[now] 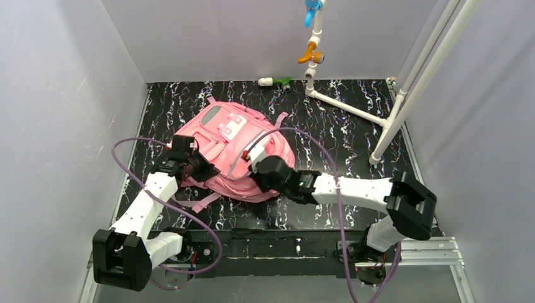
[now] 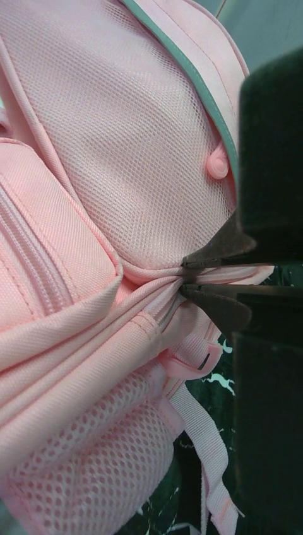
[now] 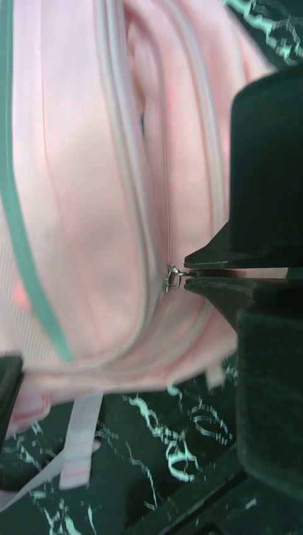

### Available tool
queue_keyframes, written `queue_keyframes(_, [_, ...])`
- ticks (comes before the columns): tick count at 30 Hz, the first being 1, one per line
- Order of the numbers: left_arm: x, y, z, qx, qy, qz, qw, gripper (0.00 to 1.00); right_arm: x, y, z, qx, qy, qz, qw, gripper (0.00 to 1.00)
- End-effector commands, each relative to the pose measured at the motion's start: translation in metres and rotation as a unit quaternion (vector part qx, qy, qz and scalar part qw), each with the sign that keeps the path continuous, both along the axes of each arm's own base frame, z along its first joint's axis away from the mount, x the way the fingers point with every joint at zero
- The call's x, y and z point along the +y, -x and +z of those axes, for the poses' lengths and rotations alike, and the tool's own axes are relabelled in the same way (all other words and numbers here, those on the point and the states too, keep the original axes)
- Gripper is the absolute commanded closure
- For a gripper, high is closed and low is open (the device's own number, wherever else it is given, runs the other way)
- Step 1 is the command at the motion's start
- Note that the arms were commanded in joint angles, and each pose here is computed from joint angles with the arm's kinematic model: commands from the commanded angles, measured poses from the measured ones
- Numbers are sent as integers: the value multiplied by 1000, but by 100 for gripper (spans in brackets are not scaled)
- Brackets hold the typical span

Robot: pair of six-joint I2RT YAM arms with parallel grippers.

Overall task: Pack the student bag
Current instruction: Zip the student bag at the center of the board.

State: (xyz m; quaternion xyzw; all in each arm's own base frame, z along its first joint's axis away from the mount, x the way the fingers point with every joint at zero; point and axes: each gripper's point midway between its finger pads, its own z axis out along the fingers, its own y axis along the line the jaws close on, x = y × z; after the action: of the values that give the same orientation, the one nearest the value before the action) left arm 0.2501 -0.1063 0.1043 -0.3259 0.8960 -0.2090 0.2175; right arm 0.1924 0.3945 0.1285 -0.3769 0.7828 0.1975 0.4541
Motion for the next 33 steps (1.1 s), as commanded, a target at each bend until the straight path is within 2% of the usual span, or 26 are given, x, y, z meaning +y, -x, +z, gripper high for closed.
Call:
queue_keyframes(1, [75, 3, -14, 2, -155, 53, 986, 100, -59, -34, 13, -19, 48, 9, 999, 99])
queue_keyframes(8, [100, 6, 6, -2, -196, 50, 979, 100, -103, -75, 8, -54, 106, -40, 992, 99])
queue_keyframes(11, [71, 0, 28, -49, -147, -33, 987, 100, -83, -68, 13, -34, 71, -10, 997, 99])
queue_keyframes(13, [38, -2, 47, -99, -80, -104, 986, 81, -63, -54, 18, -7, 19, 26, 999, 99])
queue_keyframes(16, [-4, -4, 78, -194, -49, -191, 961, 59, -44, -41, 31, 12, -46, 58, 997, 99])
queue_keyframes(21, [-65, 7, 108, -344, -67, -319, 881, 32, -39, -32, 42, 25, -82, 71, 994, 99])
queue_keyframes(23, [-89, 14, 111, -393, -70, -366, 841, 26, -37, -29, 43, 33, -89, 77, 992, 99])
queue_keyframes(25, [-107, 22, 105, -429, -98, -420, 793, 25, -35, -27, 45, 42, -99, 81, 991, 99])
queue_keyframes(26, [-118, 27, 102, -449, -112, -453, 762, 26, -34, -26, 45, 46, -106, 83, 990, 99])
queue_keyframes(27, [-124, 30, 97, -467, -147, -492, 720, 27, -33, -25, 46, 49, -111, 85, 989, 99])
queue_keyframes(28, [-129, 32, 92, -475, -176, -520, 688, 29, -33, -25, 47, 51, -117, 86, 988, 99])
queue_keyframes(29, [-131, 33, 87, -479, -200, -539, 663, 31, -33, -25, 47, 51, -119, 84, 988, 99])
queue_keyframes(31, [-133, 30, 80, -486, -230, -559, 631, 35, -34, -27, 47, 52, -121, 81, 988, 99])
queue_keyframes(33, [-135, 25, 76, -481, -256, -576, 610, 36, -36, -28, 46, 54, -119, 81, 988, 99])
